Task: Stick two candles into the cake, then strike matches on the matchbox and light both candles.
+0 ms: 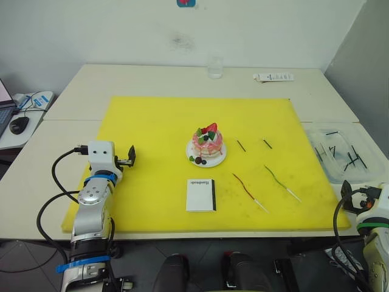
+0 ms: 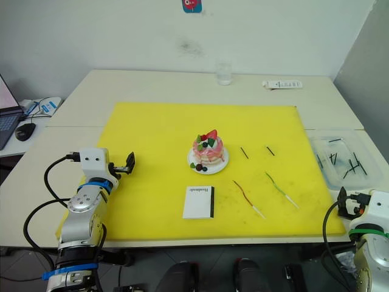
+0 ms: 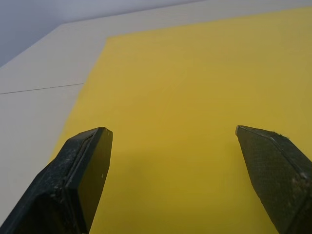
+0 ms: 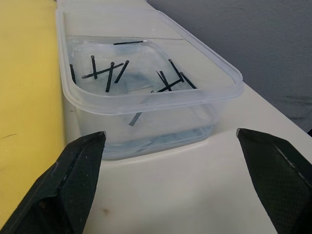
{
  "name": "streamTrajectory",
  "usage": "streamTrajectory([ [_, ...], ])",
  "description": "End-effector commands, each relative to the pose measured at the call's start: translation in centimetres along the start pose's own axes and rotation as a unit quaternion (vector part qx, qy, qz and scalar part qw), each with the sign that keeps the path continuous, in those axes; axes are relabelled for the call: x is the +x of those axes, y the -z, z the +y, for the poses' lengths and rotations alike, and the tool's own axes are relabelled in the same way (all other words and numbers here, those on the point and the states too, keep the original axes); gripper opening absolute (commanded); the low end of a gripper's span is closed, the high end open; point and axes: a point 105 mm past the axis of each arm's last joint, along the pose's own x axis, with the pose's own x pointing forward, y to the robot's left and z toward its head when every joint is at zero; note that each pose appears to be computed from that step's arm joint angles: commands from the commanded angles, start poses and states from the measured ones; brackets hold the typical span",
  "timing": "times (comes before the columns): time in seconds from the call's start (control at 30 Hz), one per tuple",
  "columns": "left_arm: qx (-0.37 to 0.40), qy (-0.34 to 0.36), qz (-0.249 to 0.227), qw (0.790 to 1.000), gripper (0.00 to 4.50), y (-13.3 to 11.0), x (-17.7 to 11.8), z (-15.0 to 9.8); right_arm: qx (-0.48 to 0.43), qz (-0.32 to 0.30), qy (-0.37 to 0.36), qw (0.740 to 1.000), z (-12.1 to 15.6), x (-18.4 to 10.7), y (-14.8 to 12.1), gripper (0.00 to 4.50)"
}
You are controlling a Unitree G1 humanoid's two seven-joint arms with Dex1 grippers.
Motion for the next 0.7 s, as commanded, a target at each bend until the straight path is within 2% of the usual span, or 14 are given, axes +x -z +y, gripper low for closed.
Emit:
streamTrajectory([
  [0.03,0.011,0.002,-0.020,1.000,4.48,-1.18,0.07,0.02,-0.011,-0.028,0.007,1.000,-0.60,-0.09,-1.57,4.50],
  [0.7,0.001,0.003,-0.032,0.999,4.48,-1.56,-0.15,0.15,-0.014,-0.027,0.003,1.000,-0.59,0.11,-1.40,4.50],
])
